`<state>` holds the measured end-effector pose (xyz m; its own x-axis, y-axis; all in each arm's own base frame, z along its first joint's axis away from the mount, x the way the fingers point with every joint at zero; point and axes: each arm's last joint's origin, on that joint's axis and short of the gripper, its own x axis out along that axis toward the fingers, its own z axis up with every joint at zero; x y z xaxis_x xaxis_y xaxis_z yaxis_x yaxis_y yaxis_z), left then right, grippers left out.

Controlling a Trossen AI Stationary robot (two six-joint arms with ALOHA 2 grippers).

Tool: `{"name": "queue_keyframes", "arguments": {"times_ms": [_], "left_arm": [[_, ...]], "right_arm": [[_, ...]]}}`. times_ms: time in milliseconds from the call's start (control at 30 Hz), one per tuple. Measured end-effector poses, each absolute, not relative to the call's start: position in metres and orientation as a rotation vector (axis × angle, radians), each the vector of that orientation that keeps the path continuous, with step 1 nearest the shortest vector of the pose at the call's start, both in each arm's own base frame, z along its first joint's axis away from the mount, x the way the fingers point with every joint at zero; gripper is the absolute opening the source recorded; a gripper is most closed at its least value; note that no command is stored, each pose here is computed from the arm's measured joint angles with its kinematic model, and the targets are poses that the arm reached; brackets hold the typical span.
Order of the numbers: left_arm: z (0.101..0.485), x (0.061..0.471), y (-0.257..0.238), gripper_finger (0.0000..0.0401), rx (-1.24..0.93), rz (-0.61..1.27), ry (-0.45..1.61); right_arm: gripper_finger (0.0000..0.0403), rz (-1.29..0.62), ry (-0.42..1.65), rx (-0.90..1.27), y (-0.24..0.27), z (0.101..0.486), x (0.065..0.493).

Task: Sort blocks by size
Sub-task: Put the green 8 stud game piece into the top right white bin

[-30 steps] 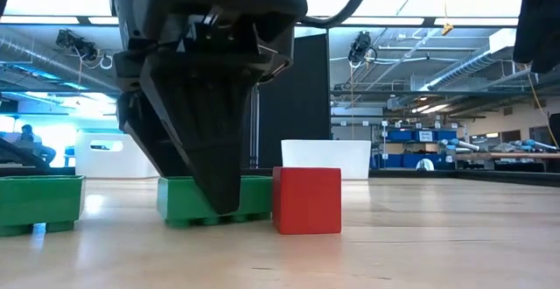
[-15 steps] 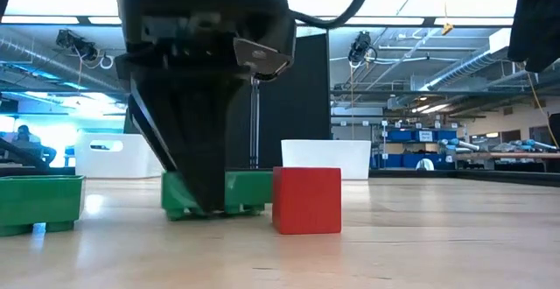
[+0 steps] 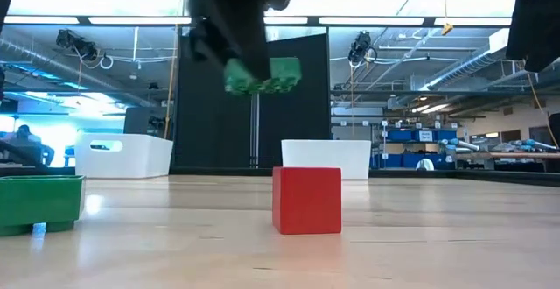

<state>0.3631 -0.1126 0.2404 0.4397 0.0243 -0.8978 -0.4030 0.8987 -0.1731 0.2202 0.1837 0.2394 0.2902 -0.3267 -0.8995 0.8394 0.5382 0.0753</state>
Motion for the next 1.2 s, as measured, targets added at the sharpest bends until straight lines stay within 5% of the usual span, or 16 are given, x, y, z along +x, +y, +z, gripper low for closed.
{"name": "queue_keyframes", "arguments": {"times_ms": [433,767,1200], "left_arm": [[0.265,0.376,0.057,0.0147,-0.334,0.284,0.955],[0.271,0.366,0.191,0.0147,-0.36,0.347,0.65],[0.24,0.41,0.27,0.0148,-0.37,0.348,0.74]], "right_arm": [[0.0197,-0.937,0.957,0.71,0.177,0.239,0.224],[0.0206,-1.164,0.959,0.763,0.147,0.241,0.228],[0.0211,-1.252,0.912,0.85,0.12,0.249,0.237]]}}
